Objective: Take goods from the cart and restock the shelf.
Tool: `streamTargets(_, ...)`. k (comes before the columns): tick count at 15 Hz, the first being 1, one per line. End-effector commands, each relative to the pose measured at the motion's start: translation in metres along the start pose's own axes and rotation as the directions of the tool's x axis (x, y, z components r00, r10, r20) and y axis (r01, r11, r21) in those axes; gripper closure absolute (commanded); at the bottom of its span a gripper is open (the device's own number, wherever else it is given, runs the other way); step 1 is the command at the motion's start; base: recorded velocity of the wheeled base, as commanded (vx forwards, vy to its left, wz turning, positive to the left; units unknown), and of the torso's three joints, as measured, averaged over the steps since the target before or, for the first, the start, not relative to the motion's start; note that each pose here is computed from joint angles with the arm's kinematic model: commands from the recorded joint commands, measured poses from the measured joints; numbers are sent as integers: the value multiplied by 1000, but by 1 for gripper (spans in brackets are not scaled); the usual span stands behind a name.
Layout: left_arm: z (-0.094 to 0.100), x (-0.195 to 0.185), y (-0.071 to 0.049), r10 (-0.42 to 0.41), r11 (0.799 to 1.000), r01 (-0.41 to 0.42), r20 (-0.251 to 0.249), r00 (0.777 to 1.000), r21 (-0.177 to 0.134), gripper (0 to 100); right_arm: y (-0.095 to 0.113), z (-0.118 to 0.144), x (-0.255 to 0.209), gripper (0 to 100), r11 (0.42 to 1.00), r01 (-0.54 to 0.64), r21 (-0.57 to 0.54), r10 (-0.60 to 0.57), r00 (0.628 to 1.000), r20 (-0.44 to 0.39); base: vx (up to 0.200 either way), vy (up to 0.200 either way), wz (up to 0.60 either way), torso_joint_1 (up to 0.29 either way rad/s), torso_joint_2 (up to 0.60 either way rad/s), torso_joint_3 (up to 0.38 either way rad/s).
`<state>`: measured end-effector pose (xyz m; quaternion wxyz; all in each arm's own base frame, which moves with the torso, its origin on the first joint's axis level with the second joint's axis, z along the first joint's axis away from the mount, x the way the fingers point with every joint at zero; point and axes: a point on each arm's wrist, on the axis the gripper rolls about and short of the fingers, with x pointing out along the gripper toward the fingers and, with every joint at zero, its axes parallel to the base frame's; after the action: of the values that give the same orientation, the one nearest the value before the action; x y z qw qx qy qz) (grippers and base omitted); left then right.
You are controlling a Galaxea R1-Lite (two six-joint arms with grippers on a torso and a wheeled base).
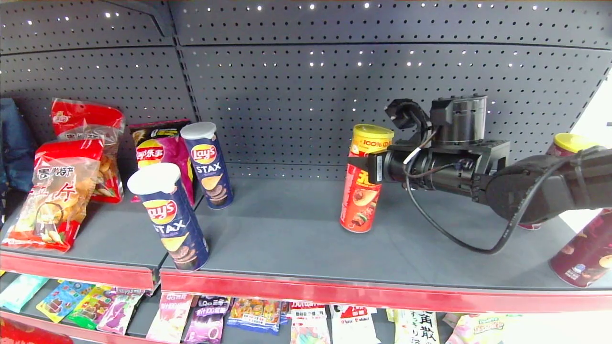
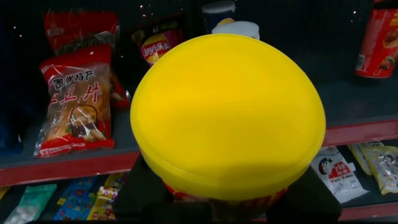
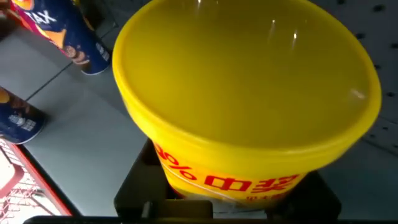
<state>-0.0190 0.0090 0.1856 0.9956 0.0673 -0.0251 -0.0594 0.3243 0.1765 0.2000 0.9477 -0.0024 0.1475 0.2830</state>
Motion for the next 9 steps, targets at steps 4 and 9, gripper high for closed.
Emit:
streamTargets(4,-6,2,-1,-11,1000,11,-19,1000,3,100,22,-15,-42,100,999,45,-13,-45,998,-31,0,0,0,0,0,0)
streamTargets(9,-6,2,-1,-11,1000,11,-19,1000,3,100,38,-30,-50,100,999,27,-27,-26,999,33,0,0,0,0,0,0)
